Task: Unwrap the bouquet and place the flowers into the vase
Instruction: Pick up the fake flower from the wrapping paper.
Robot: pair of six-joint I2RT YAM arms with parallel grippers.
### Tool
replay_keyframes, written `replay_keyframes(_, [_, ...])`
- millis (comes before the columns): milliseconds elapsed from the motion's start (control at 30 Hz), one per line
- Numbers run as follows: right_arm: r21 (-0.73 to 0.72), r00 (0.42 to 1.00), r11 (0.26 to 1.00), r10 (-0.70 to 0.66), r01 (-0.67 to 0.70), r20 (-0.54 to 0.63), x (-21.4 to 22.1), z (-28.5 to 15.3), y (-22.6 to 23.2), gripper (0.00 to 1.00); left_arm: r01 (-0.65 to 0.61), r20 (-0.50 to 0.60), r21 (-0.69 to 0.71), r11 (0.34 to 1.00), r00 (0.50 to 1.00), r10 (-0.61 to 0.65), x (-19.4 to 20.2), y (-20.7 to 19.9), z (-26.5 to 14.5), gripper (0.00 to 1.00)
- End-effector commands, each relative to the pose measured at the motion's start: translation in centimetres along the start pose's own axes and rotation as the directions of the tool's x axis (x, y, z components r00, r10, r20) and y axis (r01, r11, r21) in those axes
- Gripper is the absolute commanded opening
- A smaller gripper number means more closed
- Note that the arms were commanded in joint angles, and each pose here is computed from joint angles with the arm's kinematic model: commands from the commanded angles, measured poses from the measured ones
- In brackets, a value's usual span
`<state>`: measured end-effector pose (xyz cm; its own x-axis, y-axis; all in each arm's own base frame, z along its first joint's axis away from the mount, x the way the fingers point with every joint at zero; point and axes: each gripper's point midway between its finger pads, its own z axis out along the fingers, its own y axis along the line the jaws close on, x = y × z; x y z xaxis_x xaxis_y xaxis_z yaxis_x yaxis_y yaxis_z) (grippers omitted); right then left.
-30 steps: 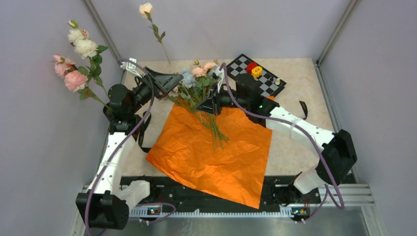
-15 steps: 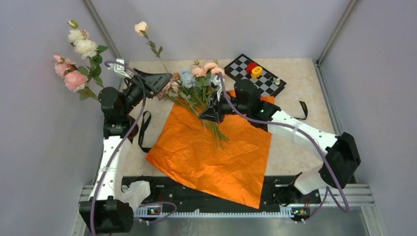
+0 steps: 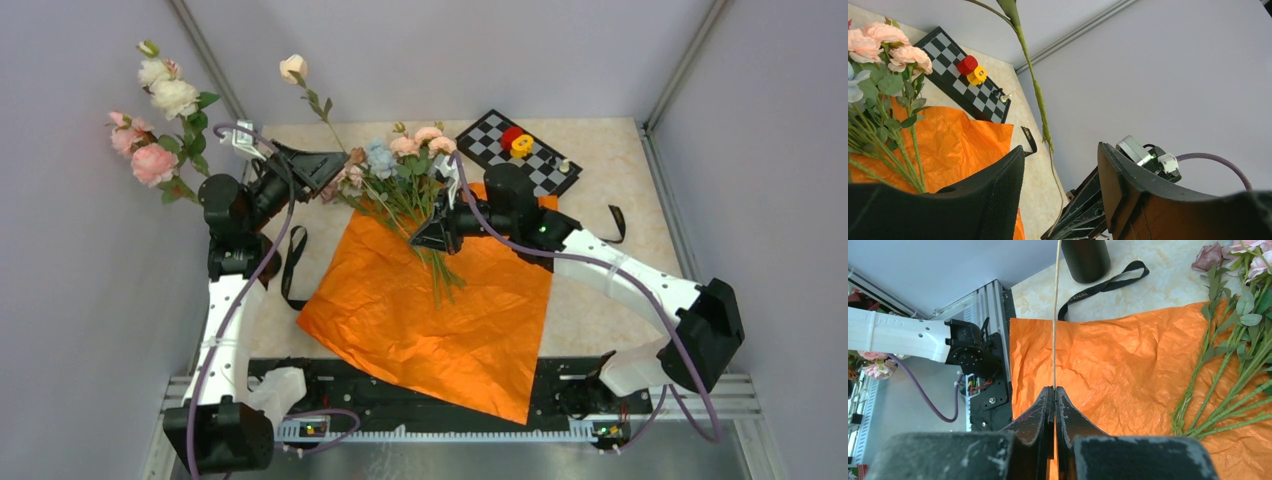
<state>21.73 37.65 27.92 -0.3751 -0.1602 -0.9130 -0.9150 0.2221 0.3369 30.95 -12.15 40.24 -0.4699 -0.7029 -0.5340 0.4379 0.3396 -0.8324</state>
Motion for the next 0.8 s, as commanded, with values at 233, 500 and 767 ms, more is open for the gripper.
replay_keyframes(233, [-0.065, 0.997, 0.996, -0.055, 0.058, 0.054, -2.0, -0.5, 2.3, 0.0, -0.067, -0.004, 0.045, 0.997, 0.998, 0.068, -0.9, -2.3, 0.0, 0.56])
replay_keyframes(500, [-0.106, 0.997, 0.992, -0.058, 0.062, 0.041, -2.1, -0.4, 3.2, 0.0, -0.079, 0.02, 0.03, 0.996, 0.997, 0.078, -1.7, -2.1, 0.2, 0.43])
replay_keyframes(767, [-0.128, 0.998, 0.989, -0.067, 0.069, 0.02, -1.6, -0.2, 4.0, 0.0, -0.073, 0.02, 0.021, 0.997, 0.997, 0.073, -2.3, -1.5, 0.5, 0.4])
